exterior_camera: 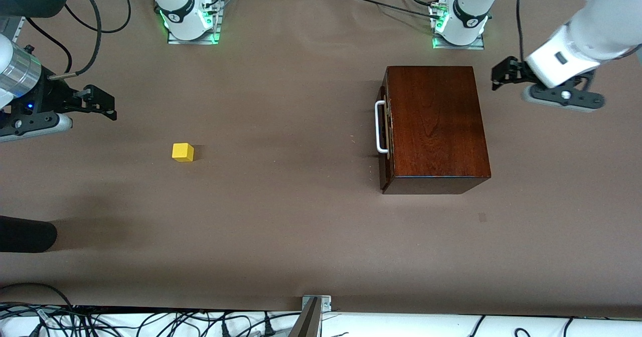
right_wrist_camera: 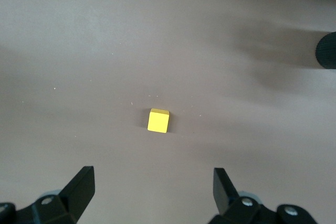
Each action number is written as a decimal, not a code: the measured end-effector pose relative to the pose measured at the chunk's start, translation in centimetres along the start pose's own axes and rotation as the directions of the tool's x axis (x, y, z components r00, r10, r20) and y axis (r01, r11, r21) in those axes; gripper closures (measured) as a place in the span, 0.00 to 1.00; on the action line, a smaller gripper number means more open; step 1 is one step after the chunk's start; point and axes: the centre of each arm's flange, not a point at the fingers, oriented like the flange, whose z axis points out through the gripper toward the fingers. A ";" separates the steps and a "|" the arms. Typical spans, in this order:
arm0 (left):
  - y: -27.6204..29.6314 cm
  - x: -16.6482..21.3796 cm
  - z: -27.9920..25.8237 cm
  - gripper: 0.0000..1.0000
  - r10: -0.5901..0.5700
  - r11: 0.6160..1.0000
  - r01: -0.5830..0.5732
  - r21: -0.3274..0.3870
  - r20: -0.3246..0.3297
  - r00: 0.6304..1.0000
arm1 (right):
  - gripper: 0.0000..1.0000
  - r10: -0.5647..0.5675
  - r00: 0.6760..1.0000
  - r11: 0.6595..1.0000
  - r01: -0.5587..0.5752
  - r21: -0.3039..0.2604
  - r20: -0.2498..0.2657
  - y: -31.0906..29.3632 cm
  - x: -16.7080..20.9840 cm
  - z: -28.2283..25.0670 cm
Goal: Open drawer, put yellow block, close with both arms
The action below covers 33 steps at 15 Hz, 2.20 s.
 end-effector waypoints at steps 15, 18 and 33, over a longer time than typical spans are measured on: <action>27.5 6.6 12.2 0.00 -0.074 0.997 0.074 0.020 0.021 0.997 | 0.00 0.001 1.000 1.000 -0.001 0.000 -0.001 0.1 0.0 0.0; 29.7 7.2 15.9 0.00 -0.087 0.993 0.085 0.084 0.026 0.996 | 0.00 0.001 1.000 1.000 -0.001 0.000 -0.001 0.1 0.0 0.0; 32.4 7.7 26.3 0.00 -0.114 0.956 0.103 0.276 0.022 0.993 | 0.00 0.026 0.998 1.000 -0.027 -0.010 -0.059 1.6 0.4 -1.3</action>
